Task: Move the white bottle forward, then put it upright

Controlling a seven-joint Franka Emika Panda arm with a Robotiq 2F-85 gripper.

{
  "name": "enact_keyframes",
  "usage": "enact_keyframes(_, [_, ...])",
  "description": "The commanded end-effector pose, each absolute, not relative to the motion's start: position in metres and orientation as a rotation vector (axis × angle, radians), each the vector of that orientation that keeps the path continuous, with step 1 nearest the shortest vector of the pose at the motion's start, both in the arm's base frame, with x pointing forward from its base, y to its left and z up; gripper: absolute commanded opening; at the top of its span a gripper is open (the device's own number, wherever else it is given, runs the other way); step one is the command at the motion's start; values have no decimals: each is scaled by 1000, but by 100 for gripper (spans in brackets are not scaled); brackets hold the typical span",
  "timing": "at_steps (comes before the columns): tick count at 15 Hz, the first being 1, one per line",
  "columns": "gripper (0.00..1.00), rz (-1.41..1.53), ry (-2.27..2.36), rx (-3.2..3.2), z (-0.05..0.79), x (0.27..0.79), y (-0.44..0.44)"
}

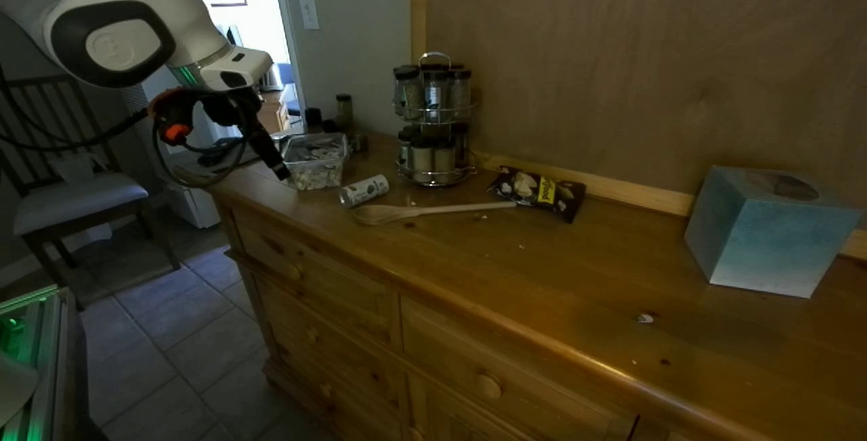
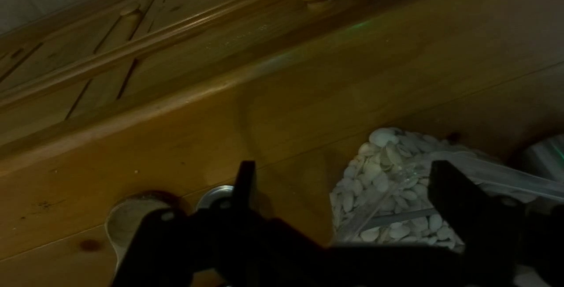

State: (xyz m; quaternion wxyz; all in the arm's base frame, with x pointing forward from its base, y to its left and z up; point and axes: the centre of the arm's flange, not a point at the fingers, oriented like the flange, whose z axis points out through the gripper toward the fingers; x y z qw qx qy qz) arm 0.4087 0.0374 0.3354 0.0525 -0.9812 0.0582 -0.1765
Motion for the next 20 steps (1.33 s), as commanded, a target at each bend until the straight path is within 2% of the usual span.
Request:
enact_keyframes(1, [100,-483,207,-2973,344,406,33])
enact_keyframes(6, [100,-297,396,-3034,370,388,-10])
enact_keyframes(10, [100,-207,344,-3027,393,387,-50])
enact_keyframes(13, [100,-182,244,-3030,414,405,-77])
enact_keyframes(20, [100,190,289,-2895,432,482,-112])
